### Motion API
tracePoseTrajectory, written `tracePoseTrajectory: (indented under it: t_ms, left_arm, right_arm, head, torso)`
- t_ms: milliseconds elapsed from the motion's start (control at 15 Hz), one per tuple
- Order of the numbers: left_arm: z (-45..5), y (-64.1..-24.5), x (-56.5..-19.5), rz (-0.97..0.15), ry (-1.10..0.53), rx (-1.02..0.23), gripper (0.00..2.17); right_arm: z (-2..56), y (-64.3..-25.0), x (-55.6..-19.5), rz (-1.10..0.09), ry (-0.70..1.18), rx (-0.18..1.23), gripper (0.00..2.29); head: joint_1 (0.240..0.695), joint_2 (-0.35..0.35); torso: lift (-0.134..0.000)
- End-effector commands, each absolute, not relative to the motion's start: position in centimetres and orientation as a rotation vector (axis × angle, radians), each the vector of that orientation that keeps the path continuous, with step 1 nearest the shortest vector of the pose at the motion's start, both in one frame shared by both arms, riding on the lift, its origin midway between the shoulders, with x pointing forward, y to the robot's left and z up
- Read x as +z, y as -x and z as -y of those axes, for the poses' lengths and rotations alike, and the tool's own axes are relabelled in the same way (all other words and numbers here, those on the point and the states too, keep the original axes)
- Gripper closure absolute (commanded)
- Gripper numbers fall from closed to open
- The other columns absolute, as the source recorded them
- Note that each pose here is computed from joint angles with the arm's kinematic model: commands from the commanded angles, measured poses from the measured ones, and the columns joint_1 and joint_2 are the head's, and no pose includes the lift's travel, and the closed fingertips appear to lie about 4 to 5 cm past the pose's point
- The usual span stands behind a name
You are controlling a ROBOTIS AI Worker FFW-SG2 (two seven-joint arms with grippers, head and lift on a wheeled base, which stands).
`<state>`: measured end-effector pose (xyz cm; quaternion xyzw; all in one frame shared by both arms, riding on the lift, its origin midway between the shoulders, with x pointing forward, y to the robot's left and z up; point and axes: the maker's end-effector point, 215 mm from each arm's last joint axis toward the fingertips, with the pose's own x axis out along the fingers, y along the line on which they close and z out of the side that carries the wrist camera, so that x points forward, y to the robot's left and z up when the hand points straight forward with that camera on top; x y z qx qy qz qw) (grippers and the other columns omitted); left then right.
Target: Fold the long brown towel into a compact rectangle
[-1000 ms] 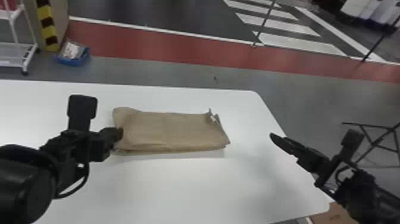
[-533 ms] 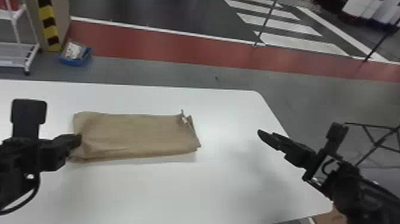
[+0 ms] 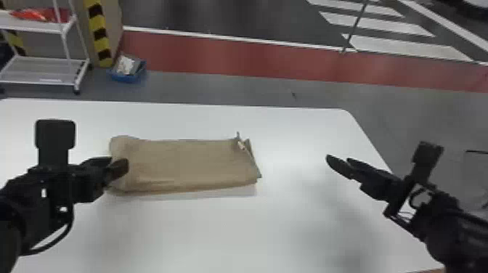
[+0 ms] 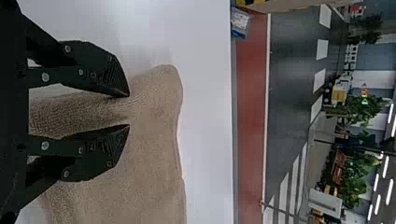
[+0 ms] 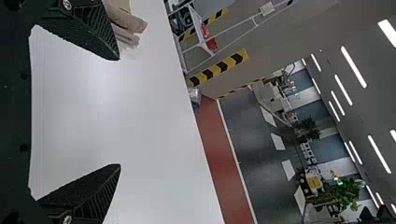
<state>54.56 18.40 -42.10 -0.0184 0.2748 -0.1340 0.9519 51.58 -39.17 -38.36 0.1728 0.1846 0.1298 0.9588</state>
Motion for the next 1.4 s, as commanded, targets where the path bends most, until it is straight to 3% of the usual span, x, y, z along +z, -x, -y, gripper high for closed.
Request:
tracePoseTrajectory:
  t_ms: [0,267,333,667,800,1000,1067,1333]
  left_arm:
    - [-17.6,-54.6,-40.0,-0.512,0.052,-0.292,0.01]
    - [-18.7,-55.4,-36.9,-0.424,0.053,-0.278,0.04]
    - [-18.5,-55.3,-37.2,-0.429,0.057,-0.285,0.05]
    - [-13.3,-55.0,-40.7,-0.486,0.040,-0.451,0.52]
    - [-12.3,-54.9,-41.3,-0.499,0.029,-0.480,0.52]
    - [-11.8,-54.6,-41.5,-0.502,0.025,-0.496,0.53]
    - [-11.9,-54.6,-41.7,-0.507,0.024,-0.496,0.68]
    - [-11.9,-55.0,-43.0,-0.538,0.017,-0.508,0.71]
  right_arm:
    - [36.2,-52.8,-38.4,-0.386,-0.329,0.287,0.07]
    - [29.6,-56.7,-37.8,-0.409,-0.241,0.312,0.08]
    - [27.6,-57.5,-37.6,-0.410,-0.224,0.326,0.09]
    - [19.5,-60.1,-40.5,-0.505,-0.191,0.389,0.22]
    - [17.4,-59.6,-42.4,-0.555,-0.165,0.420,0.22]
    - [16.4,-59.1,-44.9,-0.605,-0.161,0.419,0.22]
    - [16.1,-58.9,-45.4,-0.614,-0.163,0.422,0.22]
    - [16.8,-58.6,-46.2,-0.617,-0.164,0.408,0.22]
  head:
    - [0.695,-0.219]
    - [0.695,-0.175]
    - [0.695,-0.159]
    - [0.695,-0.073]
    - [0.695,-0.065]
    - [0.695,-0.052]
    - [0.695,-0.050]
    - [0.695,-0.044]
  torso:
    - [-0.123]
    - [-0.123]
    - [-0.123]
    - [-0.123]
    - [-0.123]
    - [-0.123]
    - [-0.123]
    - [-0.123]
